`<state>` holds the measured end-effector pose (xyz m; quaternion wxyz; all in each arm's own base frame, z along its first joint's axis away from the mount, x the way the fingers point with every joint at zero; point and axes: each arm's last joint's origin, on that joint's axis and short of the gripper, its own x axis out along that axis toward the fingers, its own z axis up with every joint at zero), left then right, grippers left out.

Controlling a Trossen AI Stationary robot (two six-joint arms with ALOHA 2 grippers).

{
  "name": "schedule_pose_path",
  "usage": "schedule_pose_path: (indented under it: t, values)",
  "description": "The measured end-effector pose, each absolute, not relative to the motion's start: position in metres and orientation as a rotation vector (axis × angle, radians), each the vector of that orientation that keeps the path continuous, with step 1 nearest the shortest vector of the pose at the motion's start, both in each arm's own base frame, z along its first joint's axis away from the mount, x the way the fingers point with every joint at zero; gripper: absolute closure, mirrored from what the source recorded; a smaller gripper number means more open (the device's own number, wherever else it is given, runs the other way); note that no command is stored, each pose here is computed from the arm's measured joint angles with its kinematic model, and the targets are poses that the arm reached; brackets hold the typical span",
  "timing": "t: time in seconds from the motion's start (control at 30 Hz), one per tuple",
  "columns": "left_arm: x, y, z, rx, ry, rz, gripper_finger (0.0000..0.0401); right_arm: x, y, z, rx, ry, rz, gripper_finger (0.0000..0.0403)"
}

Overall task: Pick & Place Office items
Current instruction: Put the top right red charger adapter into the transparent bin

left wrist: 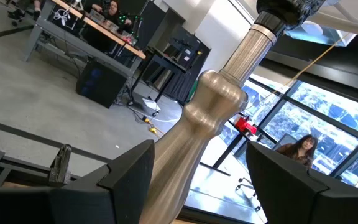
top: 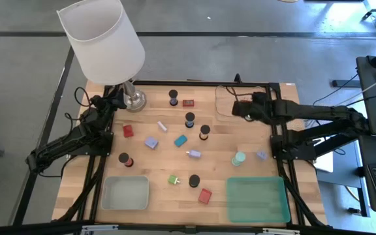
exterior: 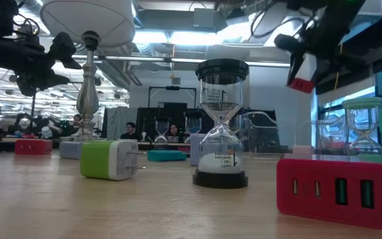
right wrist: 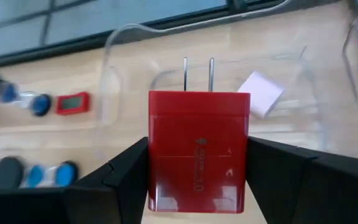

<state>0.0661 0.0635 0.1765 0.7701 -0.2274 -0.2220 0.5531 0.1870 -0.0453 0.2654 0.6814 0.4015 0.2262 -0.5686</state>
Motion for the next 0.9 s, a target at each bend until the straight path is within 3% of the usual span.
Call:
schedule_pose_path:
  t: [0.47, 0.9]
  values:
    - [0.066, 0.063, 0.177, -0.493, -0.481, 1.199, 0.015, 0.221, -0.136, 0.209, 0.939, 0.765, -1.238, 0.0182]
    - [0.066, 0.063, 0.177, -0.493, -0.481, 1.199, 0.015, 0.256, -0.159, 0.153, 1.006, 0.839, -1.102, 0.0182]
